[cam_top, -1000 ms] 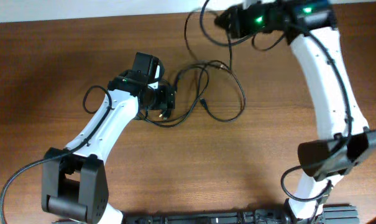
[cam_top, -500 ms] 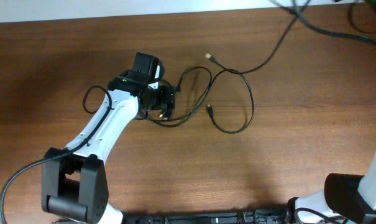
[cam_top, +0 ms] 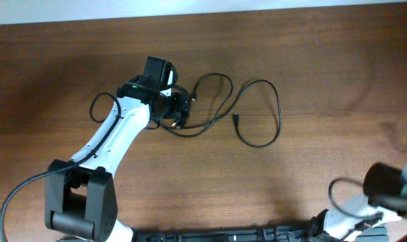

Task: Untangle cables
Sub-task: 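Carry the right-held cable to the upper right and release it, then reach the right gripper back and grasp another cable in the center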

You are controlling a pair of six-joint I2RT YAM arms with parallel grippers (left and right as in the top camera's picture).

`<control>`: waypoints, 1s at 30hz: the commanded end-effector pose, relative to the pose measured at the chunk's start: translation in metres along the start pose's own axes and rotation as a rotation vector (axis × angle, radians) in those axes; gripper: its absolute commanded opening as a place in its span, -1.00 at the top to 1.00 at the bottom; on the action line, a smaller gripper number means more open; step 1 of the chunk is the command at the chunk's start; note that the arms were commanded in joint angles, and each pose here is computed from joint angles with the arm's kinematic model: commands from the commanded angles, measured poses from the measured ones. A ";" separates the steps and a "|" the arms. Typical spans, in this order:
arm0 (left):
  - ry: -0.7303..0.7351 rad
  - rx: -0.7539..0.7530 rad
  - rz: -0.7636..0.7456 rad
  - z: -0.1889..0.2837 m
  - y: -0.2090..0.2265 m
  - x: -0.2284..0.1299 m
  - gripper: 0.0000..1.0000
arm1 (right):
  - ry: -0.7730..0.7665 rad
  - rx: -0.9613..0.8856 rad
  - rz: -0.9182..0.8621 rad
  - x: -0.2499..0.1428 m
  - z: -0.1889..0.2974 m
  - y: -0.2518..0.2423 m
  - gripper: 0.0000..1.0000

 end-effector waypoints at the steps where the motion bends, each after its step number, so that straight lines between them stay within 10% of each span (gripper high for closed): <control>1: -0.014 -0.002 -0.018 0.006 -0.001 0.002 -0.86 | 0.130 -0.037 0.045 -0.021 -0.039 0.009 0.92; 15: -0.010 -0.001 -0.018 0.006 -0.001 0.001 -0.86 | 0.237 0.127 0.072 -0.041 -0.070 0.054 0.91; 25: -0.004 0.001 -0.018 0.006 -0.001 0.000 -0.86 | 0.581 0.397 0.131 -0.158 -0.124 0.129 0.88; 30: -0.010 0.014 -0.018 0.006 0.002 0.001 -0.86 | 0.609 0.944 0.218 -0.166 -0.063 0.203 0.26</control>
Point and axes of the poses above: each gripper's point midway between its finger pads, its own z axis back along the fingers, its own y axis along the line the jaws close on, x = y × z, the point moved 1 cm from there along z, back along the fingers, and after that the axes turned 6 degrees about z, right-handed, at the moved point
